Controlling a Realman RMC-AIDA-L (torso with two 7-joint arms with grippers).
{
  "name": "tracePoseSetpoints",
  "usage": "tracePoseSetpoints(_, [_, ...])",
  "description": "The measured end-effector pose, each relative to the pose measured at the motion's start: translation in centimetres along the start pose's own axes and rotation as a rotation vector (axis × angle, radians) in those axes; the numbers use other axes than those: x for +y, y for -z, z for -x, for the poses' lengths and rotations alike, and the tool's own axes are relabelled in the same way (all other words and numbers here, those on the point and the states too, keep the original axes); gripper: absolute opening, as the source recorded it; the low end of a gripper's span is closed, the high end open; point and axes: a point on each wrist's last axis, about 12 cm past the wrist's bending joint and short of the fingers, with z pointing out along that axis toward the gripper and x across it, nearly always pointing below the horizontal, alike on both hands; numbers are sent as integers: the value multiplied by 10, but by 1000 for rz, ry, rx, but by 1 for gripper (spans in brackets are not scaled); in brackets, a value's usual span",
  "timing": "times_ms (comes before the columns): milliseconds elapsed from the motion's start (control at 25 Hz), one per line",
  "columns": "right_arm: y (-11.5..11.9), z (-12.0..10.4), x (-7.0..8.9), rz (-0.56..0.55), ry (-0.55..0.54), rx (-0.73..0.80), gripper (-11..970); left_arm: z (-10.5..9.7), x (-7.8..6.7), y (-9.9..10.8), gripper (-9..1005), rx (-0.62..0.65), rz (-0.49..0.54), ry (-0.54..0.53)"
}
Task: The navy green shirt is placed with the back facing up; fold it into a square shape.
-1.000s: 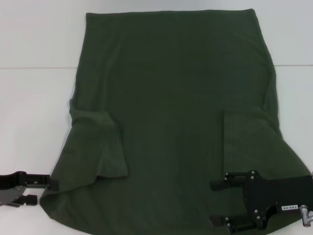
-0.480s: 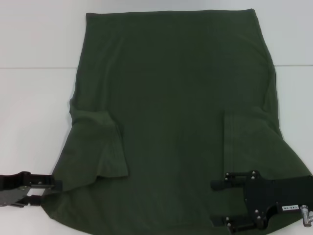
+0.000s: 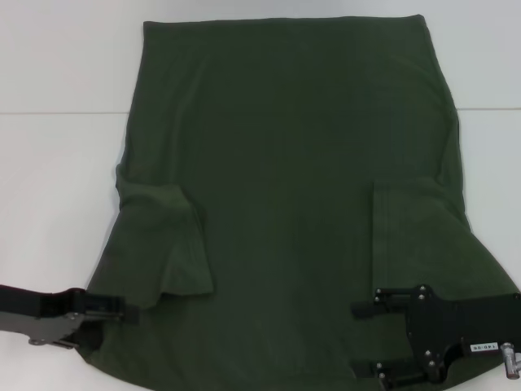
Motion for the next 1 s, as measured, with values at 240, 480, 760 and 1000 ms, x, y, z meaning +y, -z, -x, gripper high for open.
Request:
tracePoseSetpoints(240, [0,0,0,-1,-1,-1,829,4,-4,6,891,-6,14,-13])
tracePoseSetpoints(480, [1,0,0,-4,1,-1,829,8,-2,26,892,-27,56,-14])
tracePoseSetpoints(760, [0,1,-1,-6,4,1,829,14,-1,35,892,-49,106,-30])
tracePoseSetpoints(1000, [1,1,-2,-10,3,-1,830,17,-2,32,891,-39,148,-49])
